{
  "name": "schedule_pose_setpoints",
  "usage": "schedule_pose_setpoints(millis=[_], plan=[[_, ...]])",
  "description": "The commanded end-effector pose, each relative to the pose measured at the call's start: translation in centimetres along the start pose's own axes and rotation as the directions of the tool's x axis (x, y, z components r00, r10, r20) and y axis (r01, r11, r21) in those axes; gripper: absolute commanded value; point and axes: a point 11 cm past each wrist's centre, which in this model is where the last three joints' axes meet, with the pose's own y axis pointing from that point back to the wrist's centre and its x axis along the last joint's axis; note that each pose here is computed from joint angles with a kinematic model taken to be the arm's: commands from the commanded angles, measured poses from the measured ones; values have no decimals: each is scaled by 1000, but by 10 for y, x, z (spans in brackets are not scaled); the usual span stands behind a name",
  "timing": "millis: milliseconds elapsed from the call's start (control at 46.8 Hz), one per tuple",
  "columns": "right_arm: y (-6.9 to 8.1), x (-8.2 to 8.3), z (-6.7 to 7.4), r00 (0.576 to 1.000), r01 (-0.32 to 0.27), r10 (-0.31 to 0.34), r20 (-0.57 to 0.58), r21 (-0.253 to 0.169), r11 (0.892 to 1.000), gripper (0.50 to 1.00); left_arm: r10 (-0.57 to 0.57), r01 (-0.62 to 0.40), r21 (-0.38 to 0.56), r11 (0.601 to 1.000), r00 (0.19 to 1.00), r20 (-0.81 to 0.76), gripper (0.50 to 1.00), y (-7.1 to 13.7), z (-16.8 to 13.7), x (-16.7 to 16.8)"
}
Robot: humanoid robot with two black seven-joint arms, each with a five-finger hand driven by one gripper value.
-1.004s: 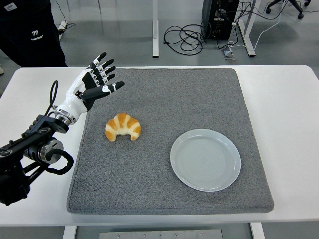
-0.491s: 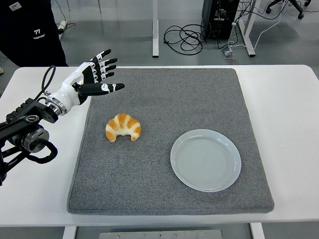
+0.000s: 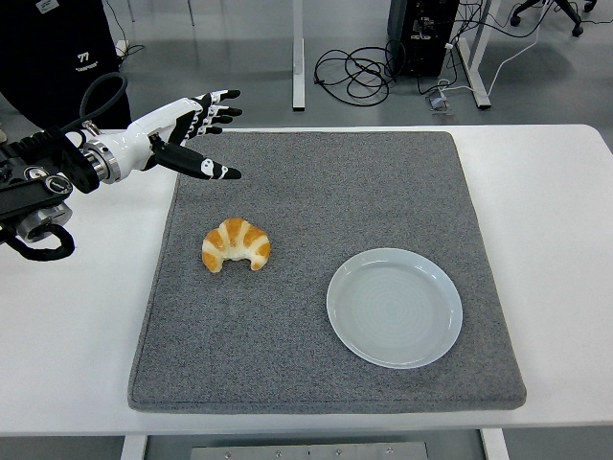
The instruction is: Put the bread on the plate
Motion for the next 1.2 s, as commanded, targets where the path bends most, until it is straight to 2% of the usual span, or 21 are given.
schedule_pose_setpoints(millis=[0,299,620,897,1175], plan=[[0,0,0,1000,0,0,0,0,1000,1000,-27,26,26,999,999,39,937,-1,3,-2],[0,0,0,1000,0,0,2,0,1000,1000,-163,138,122,983,961,223,933,0,9,-26],[0,0,0,1000,0,0,0,0,1000,1000,-226,184,141,973,883,411,924,5,-2,-34],[0,0,0,1000,0,0,2,0,1000,1000,-216,184,119,976,896,387,924,12,-30,-55],[0,0,0,1000,0,0,0,0,1000,1000,-175,134,125,983,895,410,924,21,-60,-72]])
